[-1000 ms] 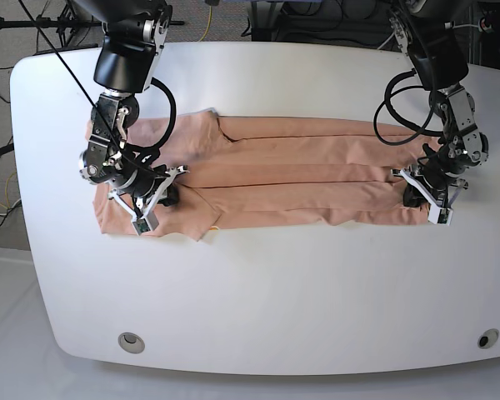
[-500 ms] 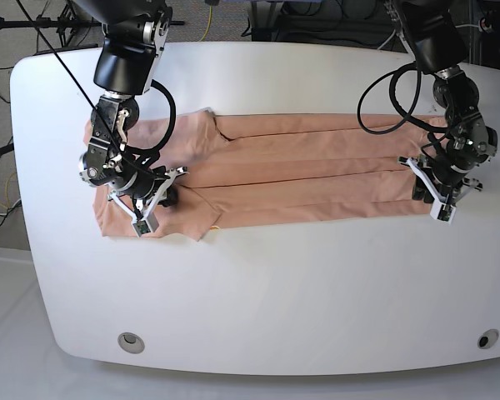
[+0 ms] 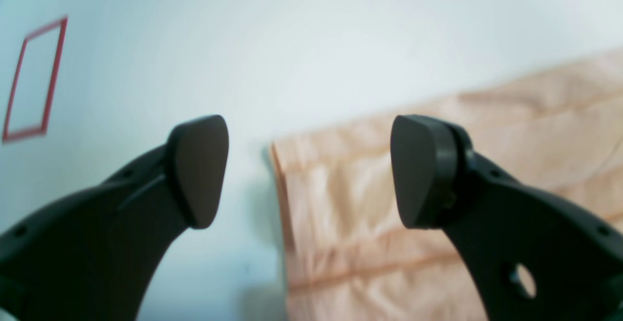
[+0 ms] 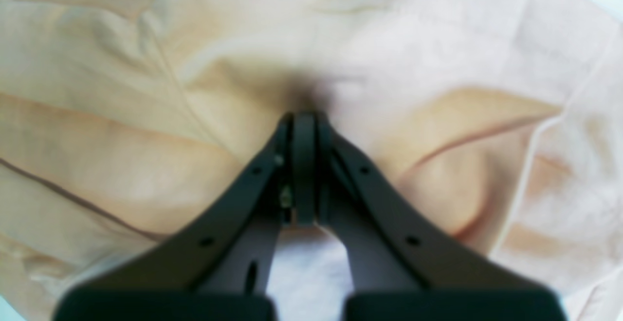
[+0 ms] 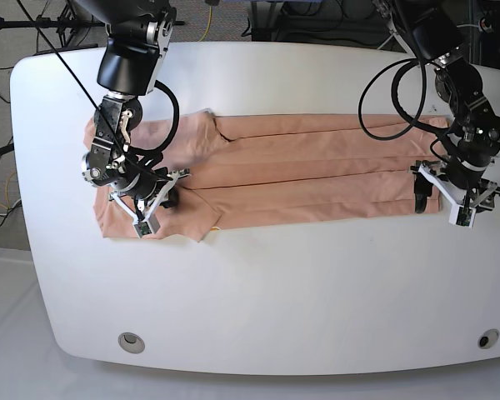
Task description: Fold the T-shirt properly
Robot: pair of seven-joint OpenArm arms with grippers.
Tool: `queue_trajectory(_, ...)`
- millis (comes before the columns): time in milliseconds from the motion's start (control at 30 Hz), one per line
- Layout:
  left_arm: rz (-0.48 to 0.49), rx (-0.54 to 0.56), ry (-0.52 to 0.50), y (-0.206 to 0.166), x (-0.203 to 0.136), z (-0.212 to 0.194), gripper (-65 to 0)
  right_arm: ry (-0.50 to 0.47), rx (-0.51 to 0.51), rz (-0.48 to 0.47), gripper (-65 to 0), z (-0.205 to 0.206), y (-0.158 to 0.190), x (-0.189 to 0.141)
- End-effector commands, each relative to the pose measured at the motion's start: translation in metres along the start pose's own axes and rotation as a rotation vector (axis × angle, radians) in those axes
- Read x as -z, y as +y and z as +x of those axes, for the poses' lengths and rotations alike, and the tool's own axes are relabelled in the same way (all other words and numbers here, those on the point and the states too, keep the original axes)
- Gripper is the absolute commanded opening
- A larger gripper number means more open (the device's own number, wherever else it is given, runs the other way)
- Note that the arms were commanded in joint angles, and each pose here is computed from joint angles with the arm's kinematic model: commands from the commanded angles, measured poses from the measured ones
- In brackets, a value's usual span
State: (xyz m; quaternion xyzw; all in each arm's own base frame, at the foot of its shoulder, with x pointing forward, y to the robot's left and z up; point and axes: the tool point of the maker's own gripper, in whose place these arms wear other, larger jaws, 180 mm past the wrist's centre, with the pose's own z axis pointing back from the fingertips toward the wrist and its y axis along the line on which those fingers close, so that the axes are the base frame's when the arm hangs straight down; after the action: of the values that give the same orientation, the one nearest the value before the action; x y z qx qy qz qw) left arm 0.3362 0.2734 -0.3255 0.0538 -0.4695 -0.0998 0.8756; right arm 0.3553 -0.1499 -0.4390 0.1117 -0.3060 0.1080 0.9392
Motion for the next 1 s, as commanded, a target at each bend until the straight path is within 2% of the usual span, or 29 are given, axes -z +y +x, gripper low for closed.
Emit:
queue_trajectory(0,0.034,-0.055,-0.036,0.018,-0.009,-0.001,-15.4,0.175,-0.025,-0.045,-65.0,-0.039,-0.004,0.002)
queue_trajectory(167,0.074,-0.192,0.021,0.042,-0.019,-0.036,-15.4,0.177,-0.024,-0.044,-65.0,-0.040,-0.003,0.002)
queue_trajectory(400,0.097,-0.279,0.156,0.062,-0.029,-0.075,-15.3,0.178,-0.025,-0.043,-65.0,-0.041,-0.003,0.002)
queue_trajectory(500,0.066,-0.317,0.209,0.060,-0.027,-0.091,-15.3,0.181,-0.024,-0.041,-65.0,-0.042,-0.002,0.003)
queue_trajectory(967,-0.032,-0.447,0.288,0.039,-0.013,-0.131,-15.3,0.186,-0.026,-0.041,-65.0,-0.043,-0.002,0.003)
